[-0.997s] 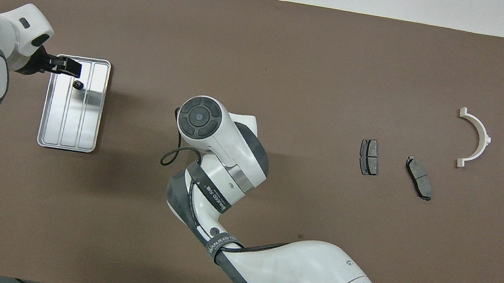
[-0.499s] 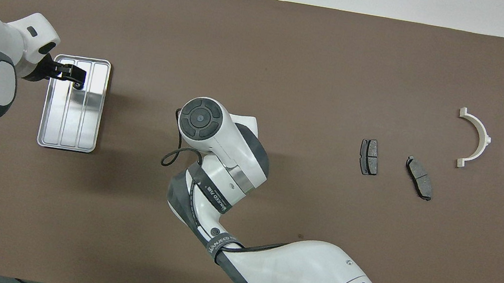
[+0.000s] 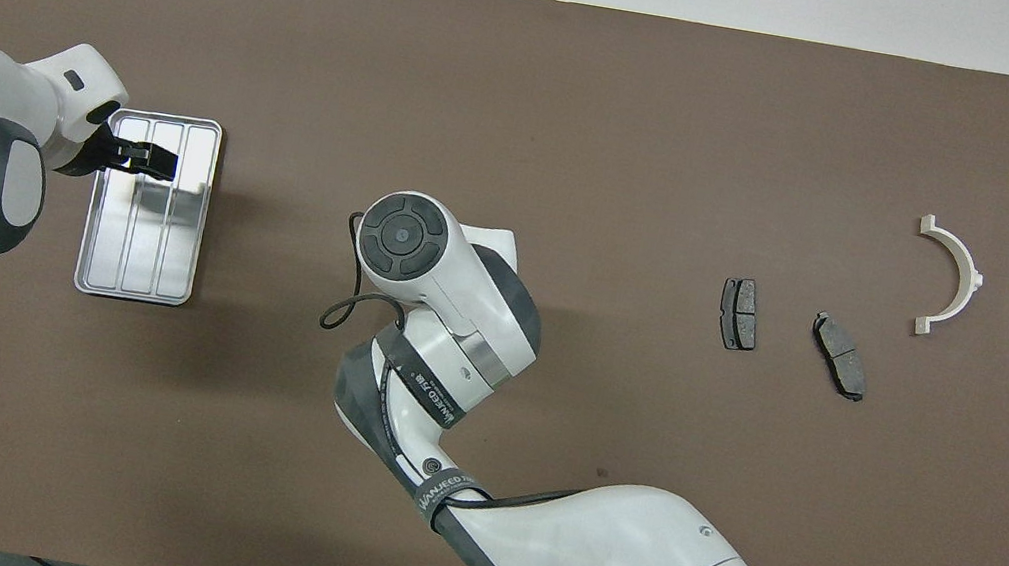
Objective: Place bearing gear from tray to pile
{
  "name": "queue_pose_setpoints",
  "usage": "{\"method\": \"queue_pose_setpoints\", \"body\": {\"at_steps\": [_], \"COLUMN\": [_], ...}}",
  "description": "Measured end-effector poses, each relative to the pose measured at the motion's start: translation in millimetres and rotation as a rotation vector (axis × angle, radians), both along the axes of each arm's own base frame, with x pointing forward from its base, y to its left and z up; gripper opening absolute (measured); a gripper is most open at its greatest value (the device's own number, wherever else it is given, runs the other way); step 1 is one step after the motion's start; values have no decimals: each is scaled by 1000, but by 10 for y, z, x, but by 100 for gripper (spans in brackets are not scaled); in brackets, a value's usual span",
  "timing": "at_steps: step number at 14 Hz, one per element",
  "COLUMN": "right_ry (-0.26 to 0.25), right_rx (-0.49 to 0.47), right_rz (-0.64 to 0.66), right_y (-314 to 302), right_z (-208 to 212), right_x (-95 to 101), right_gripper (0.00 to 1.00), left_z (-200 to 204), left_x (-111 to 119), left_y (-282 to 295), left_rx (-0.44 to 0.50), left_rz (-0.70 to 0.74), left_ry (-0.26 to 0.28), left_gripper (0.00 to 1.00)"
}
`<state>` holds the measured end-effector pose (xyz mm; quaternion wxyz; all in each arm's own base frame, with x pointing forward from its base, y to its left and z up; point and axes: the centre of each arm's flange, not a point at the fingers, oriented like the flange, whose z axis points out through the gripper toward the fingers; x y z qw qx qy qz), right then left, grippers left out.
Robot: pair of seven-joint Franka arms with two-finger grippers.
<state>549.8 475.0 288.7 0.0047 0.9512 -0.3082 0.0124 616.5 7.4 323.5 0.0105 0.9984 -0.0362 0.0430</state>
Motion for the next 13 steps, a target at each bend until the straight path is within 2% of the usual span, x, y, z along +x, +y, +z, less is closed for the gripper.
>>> {"method": "queue_pose_setpoints", "body": {"at_steps": [6, 9, 11, 13], "right_ry": [2, 35, 60, 75], "right_rx": [0, -34, -53, -44], "right_rz": [-4, -18, 1, 51], "right_y": [-19, -241, -461, -789], "right_z": [0, 76, 353, 820], "right_x": [14, 157, 322, 502], "right_gripper": [35, 35, 35, 35], "left_z": [-38, -104, -124, -132], "left_x": [5, 18, 21, 24], "left_y": [-45, -58, -57, -57], "left_rx": [-3, -4, -4, -4], "left_rz": [8, 14, 16, 16], "left_ry": [-23, -28, -28, -30], "left_gripper": [90, 90, 90, 90]}}
